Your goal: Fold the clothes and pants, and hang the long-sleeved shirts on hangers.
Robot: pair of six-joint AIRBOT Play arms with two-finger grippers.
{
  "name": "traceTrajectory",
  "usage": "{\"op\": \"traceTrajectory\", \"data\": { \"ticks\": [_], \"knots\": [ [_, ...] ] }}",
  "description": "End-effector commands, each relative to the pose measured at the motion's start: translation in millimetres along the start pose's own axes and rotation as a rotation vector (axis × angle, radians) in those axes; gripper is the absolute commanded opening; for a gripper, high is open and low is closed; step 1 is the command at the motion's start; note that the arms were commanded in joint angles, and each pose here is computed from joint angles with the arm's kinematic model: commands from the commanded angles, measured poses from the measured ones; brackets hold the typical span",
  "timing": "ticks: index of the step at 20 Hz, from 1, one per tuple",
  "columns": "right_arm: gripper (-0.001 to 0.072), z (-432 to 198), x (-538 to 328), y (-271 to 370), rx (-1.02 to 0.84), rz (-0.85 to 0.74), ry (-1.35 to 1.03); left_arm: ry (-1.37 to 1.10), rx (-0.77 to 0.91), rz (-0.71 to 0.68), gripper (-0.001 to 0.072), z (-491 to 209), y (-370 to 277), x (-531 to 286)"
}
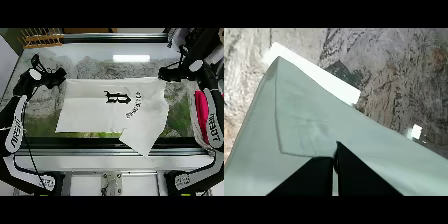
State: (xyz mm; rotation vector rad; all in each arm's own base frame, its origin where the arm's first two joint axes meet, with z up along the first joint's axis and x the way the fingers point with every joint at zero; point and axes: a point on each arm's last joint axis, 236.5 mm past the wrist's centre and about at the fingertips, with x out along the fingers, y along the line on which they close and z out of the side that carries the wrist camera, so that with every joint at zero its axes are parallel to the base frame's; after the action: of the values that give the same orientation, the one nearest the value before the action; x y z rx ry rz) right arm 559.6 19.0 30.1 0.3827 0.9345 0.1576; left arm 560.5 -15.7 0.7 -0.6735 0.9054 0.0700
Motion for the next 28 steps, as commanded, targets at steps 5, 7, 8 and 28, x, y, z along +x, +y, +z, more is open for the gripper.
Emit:
{"op": "traceTrajectory", "data": {
  "ticks": [5,7,8,28],
  "knots": [
    [0.0012,-32,-17,-24,-0.038,-0.136,0.104,0.053,-0.019,0.046,0.0007,-34,27,0],
    [0.0012,-54,-15,-25,-0.032,-0.138,0.147,0.087,-0.018,0.065,0.0007,-55,37,3],
    [0.0012,-68,-13,-26,-0.03,-0.141,0.174,0.112,-0.023,0.077,0.0007,-67,43,6],
    [0.0502,-116,-125,-22,-0.053,-0.187,0.224,0.146,0.045,0.15,0.0572,-91,83,-96]
  ]
}}
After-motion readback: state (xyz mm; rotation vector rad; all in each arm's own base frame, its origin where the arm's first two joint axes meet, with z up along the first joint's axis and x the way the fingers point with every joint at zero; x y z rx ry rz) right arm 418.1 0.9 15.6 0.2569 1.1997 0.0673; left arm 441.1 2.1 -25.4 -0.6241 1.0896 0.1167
